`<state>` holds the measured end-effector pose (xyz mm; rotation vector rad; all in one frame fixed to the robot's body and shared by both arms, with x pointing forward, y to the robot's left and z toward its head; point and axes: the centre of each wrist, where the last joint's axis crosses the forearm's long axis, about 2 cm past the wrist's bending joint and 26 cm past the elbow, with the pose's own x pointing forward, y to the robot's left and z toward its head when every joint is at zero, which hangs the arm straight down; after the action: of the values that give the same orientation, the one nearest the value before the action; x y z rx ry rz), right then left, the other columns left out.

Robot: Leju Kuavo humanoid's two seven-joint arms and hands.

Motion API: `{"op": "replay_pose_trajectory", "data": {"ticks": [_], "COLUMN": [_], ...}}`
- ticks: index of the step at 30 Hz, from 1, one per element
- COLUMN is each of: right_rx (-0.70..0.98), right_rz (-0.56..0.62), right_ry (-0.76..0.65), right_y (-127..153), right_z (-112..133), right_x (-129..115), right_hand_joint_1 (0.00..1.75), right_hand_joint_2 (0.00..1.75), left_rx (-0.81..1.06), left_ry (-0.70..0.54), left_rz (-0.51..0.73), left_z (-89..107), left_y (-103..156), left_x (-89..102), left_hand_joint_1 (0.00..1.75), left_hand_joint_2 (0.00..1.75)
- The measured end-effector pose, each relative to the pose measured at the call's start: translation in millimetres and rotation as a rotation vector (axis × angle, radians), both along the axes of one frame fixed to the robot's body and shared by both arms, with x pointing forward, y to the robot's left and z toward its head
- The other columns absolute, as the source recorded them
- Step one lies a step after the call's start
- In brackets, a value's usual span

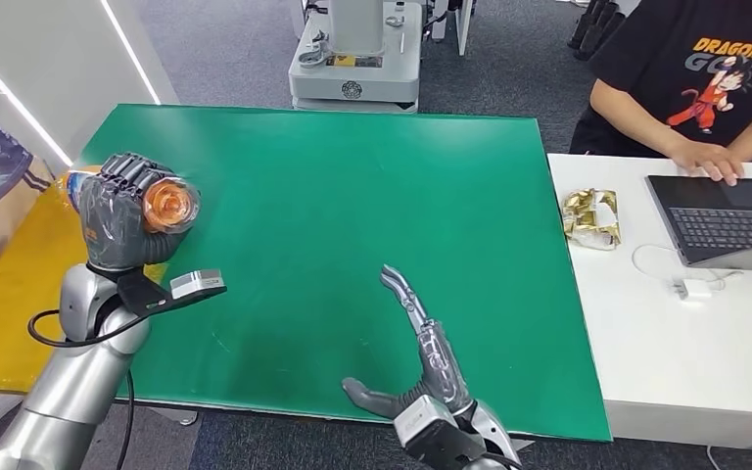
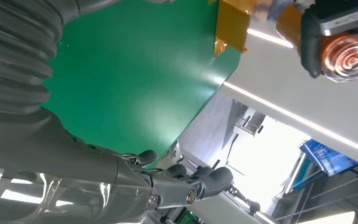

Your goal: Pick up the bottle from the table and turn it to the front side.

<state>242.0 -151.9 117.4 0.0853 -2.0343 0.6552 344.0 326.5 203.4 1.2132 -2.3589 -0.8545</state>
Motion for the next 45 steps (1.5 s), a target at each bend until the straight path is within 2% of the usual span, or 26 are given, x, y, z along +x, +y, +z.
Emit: {"op": "replay_pose_trajectory", "data": {"ticks": [9,20,26,36,45], "right_rx": [0.008,0.093,0.119,0.135,0.135], "right_rz": [-0.002,0.001,0.016,0.028,0.047], "right_ry": [-0.010,-0.103,-0.134,-0.142,-0.144], "right_y": [0,2,4,4,6], "right_z": [3,16,25,30,33], "right_x": [-2,-7,-8,-16,-18], "right_hand_joint_1": [0.00,0.00,0.00,0.00,0.00], "right_hand_joint_2": [1.75,1.75,1.75,1.75,1.75], "left_rx": [0.072,0.114,0.146,0.301,0.392], "left_ry": [0.066,0.179,0.227,0.303,0.391], "left_rz": [0.025,0.034,0.060,0.182,0.211], "left_z": [-15.8,-25.6,-40.8,-68.6,-87.2], "left_y": [-2,2,6,20,25], "left_x": [-16.6,-12.4,-9.4,-13.9,-15.5], "left_hand_joint_1": [1.75,1.75,1.75,1.75,1.75], "left_hand_joint_2": [1.75,1.75,1.75,1.75,1.75]}}
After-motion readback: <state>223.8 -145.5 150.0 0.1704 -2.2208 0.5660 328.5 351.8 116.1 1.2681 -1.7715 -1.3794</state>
